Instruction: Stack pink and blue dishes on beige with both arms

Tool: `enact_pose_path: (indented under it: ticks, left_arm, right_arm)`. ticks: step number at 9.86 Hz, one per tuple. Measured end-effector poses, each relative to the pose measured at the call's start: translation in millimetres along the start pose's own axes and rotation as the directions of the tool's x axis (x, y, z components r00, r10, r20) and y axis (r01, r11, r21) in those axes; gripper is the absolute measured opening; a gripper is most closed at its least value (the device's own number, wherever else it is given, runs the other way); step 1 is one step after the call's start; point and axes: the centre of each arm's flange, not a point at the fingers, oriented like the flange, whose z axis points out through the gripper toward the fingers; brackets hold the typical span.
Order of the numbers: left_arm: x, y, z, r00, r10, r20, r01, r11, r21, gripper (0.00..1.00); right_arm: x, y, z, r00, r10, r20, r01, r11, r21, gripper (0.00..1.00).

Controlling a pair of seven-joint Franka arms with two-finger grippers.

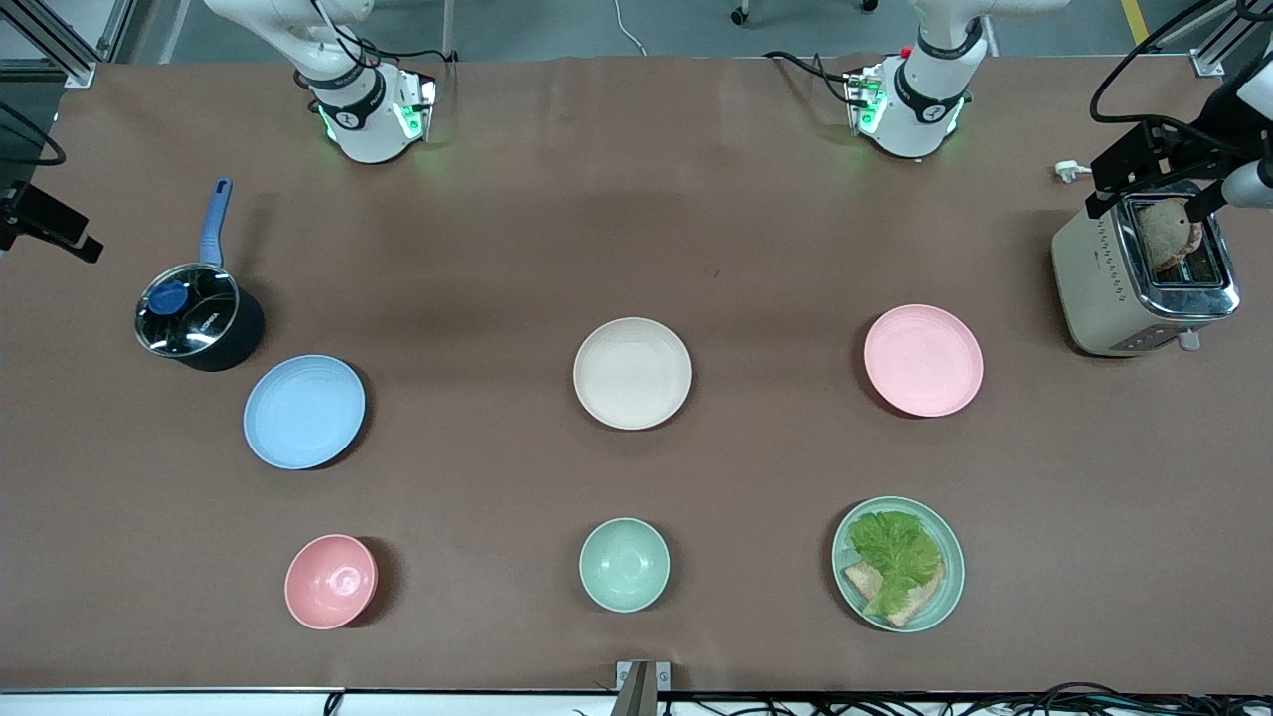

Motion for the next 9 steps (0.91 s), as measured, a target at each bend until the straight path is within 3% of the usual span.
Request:
enact_pose_path:
  ticks: [5, 8, 9]
  left_arm:
    - [3, -1, 9, 1.0, -0.003, 0.023, 0.003, 1.0, -0.001, 1.0]
    - [35, -40, 90, 0.996, -0.063, 0.056, 0.064, 0.998, -0.019, 1.0]
    - [43, -50, 135, 0.995, -0.08, 0.061, 0.081, 0.996, -0.022, 1.0]
  right_arm:
    - [1, 1, 3, 1.0, 0.003, 0.007, -0.003, 1.0, -0.001, 1.0]
    - [35, 18, 61, 0.993, -0.09, 0.082, 0.09, 0.996, 0.005, 1.0]
    - [57, 38, 102, 0.99, -0.104, 0.098, 0.1, 0.994, 0.042, 1.0]
